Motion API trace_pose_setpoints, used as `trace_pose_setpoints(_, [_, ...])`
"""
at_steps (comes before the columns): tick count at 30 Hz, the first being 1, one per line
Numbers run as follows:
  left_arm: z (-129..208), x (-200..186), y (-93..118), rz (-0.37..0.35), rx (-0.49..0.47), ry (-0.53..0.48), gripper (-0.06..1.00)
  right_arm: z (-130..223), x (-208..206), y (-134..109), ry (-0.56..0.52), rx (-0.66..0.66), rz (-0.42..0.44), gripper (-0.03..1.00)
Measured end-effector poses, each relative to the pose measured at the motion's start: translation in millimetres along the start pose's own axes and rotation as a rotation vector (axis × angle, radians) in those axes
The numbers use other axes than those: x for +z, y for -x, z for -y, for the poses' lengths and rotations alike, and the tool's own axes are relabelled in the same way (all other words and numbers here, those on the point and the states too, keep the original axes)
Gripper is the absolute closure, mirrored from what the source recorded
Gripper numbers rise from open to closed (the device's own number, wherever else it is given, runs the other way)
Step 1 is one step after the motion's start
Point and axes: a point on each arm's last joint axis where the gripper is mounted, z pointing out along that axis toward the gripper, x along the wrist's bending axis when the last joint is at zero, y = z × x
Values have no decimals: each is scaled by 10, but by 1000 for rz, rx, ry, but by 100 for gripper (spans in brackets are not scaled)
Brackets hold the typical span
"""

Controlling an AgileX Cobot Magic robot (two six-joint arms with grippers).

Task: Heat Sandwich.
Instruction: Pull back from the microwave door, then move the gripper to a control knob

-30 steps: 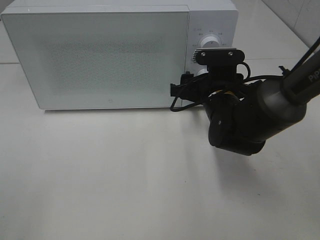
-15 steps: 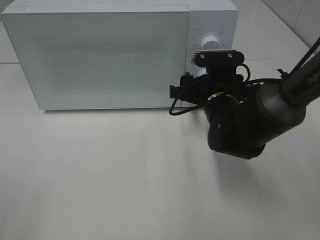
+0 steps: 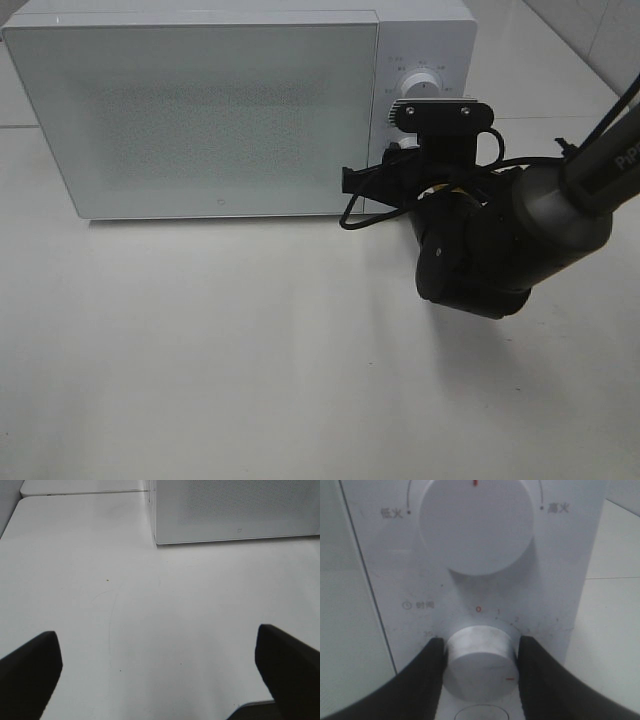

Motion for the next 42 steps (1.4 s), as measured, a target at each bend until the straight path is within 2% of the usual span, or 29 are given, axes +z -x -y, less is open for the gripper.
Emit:
trace_pose_setpoints(14, [0,0,0,0,0,0,-3,-2,1,2,5,3,2,53])
trace_pose_setpoints(22, [0,0,0,0,0,0,-3,11,2,5,13,60,3,53])
trace_pose_setpoints(27, [0,0,0,0,0,0,-3,15,2,7,20,188,2,53])
trace_pose_setpoints(30, [0,0,0,0,0,0,-3,16,-1,9,23,329,-1,53])
trace_pose_setpoints(34, [0,0,0,0,0,0,-3,21,-6,11,21,407,-4,53])
trace_pose_setpoints(40, [0,0,0,0,0,0,-3,20,-6,12,22,666,-6,53])
trace_pose_setpoints(42, [0,0,0,0,0,0,-3,20,-6,12,22,695,-6,53])
